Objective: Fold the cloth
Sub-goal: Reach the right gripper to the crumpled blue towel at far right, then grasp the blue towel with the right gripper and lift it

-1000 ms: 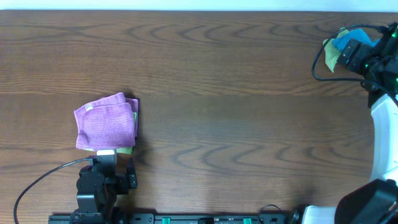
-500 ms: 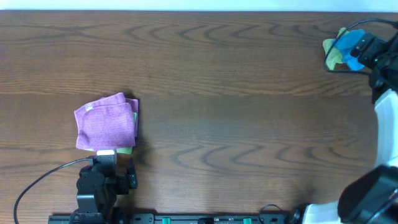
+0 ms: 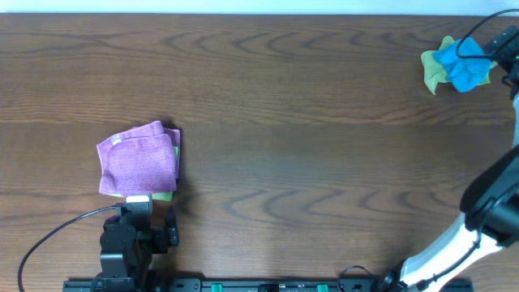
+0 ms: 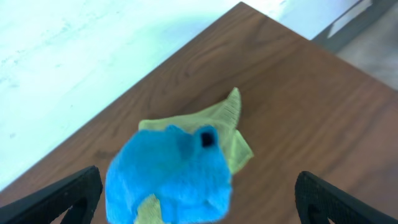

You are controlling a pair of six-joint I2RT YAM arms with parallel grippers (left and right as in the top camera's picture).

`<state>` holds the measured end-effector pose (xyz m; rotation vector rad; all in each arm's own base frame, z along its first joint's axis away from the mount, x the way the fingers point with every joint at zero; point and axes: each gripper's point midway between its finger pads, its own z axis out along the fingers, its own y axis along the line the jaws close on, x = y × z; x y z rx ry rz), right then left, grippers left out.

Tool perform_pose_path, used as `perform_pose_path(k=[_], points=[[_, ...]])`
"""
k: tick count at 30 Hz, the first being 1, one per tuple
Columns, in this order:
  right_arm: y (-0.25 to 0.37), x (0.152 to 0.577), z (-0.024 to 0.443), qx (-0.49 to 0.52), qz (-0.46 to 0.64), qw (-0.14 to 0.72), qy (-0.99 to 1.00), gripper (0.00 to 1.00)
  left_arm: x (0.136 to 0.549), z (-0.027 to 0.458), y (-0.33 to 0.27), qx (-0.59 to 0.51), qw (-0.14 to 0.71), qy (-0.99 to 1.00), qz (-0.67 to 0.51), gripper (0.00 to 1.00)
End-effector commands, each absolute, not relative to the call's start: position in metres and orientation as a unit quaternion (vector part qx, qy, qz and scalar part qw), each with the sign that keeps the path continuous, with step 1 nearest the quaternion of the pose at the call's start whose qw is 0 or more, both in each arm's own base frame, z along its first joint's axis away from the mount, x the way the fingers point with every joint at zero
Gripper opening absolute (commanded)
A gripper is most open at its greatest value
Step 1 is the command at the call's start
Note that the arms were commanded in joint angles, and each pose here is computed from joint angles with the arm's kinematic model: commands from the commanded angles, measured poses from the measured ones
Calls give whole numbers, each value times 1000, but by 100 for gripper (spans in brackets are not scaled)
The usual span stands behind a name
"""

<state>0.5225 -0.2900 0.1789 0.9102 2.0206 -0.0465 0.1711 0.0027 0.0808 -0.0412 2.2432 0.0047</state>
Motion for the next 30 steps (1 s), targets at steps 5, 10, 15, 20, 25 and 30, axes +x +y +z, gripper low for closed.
perform_pose_path(k=[5,10,15,20,25,30], points=[[-267,549,142,385,58,423,819,99,162,58,1,-22,399,917,-5,95],[-260,553,118,388,68,406,825,99,162,58,1,-22,399,917,-5,95],[-257,556,100,393,73,393,828,99,162,58,1,-22,399,917,-5,95],[-254,558,77,394,79,378,834,82,162,58,1,-22,399,917,-5,95],[-253,563,78,389,80,388,832,55,162,58,1,-22,399,917,-5,95],[-242,568,86,374,111,392,833,1,162,58,1,-22,399,917,-5,95]])
